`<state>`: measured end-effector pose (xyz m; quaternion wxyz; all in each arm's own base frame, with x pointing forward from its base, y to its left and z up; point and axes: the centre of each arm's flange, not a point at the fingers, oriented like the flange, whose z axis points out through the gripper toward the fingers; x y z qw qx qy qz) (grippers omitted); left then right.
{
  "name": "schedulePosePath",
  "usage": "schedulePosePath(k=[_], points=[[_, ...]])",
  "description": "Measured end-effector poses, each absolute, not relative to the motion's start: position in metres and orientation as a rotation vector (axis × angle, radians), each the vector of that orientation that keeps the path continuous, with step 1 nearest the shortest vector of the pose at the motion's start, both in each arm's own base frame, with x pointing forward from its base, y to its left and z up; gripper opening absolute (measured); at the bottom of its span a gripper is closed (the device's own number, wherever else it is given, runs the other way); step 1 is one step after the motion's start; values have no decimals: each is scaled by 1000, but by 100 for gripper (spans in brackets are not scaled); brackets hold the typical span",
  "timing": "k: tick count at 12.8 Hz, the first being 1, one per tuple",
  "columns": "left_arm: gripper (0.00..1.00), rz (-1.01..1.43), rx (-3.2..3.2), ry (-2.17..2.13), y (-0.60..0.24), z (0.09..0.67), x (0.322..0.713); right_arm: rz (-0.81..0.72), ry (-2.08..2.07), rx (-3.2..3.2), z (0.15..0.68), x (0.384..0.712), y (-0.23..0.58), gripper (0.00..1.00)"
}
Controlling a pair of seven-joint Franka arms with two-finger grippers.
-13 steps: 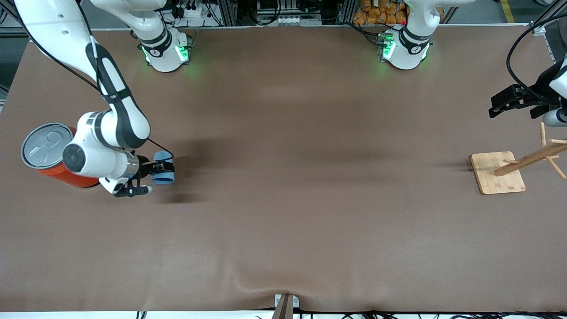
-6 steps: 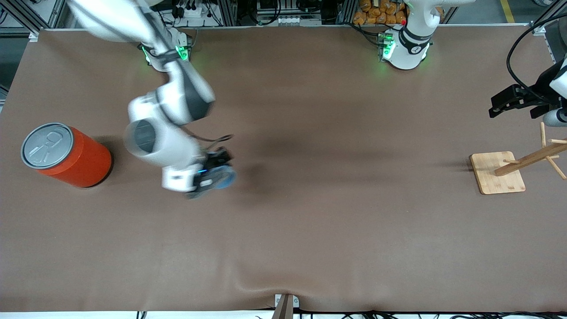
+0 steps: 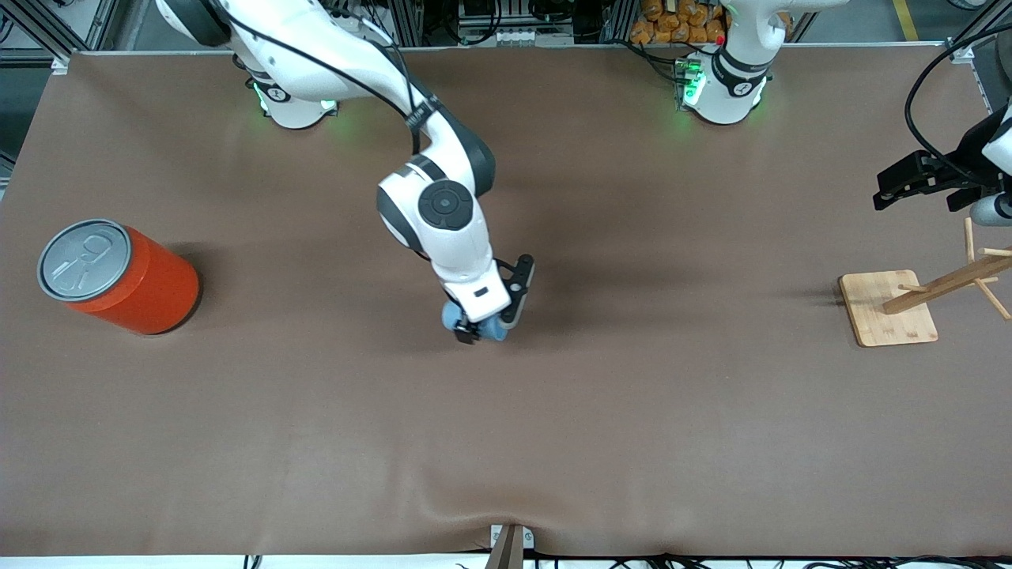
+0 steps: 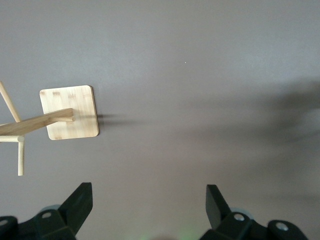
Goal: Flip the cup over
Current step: 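Lift the cup with the right gripper while the left gripper approaches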
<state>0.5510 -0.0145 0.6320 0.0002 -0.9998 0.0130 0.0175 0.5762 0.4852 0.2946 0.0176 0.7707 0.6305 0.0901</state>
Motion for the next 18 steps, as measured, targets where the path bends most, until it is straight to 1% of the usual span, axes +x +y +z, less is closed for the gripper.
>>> schedulePosePath(k=[1,4,5,7,10,13,14,15,16,18], points=[[100,55,-3140,40,-14,632,551,289,2016,2344,283,563,506,82],[100,54,-3140,37,-13,632,551,289,2127,2224,261,510,571,82],[100,54,-3141,37,-13,632,551,286,2137,2205,256,498,582,82],[100,54,-3141,37,-13,632,551,265,2145,2180,242,484,591,82],[100,54,-3141,37,-13,632,551,238,2101,2195,206,478,592,82],[100,53,-3141,37,-13,632,551,253,2081,2212,203,482,592,82],[100,56,-3140,37,-13,631,551,252,2078,2214,203,482,591,89],[100,66,-3140,33,-12,628,553,252,2077,2215,203,482,591,99],[100,88,-3139,19,-8,620,557,251,2076,2216,202,482,591,100],[100,161,-3141,-49,15,586,576,252,2073,2217,203,483,591,100]])
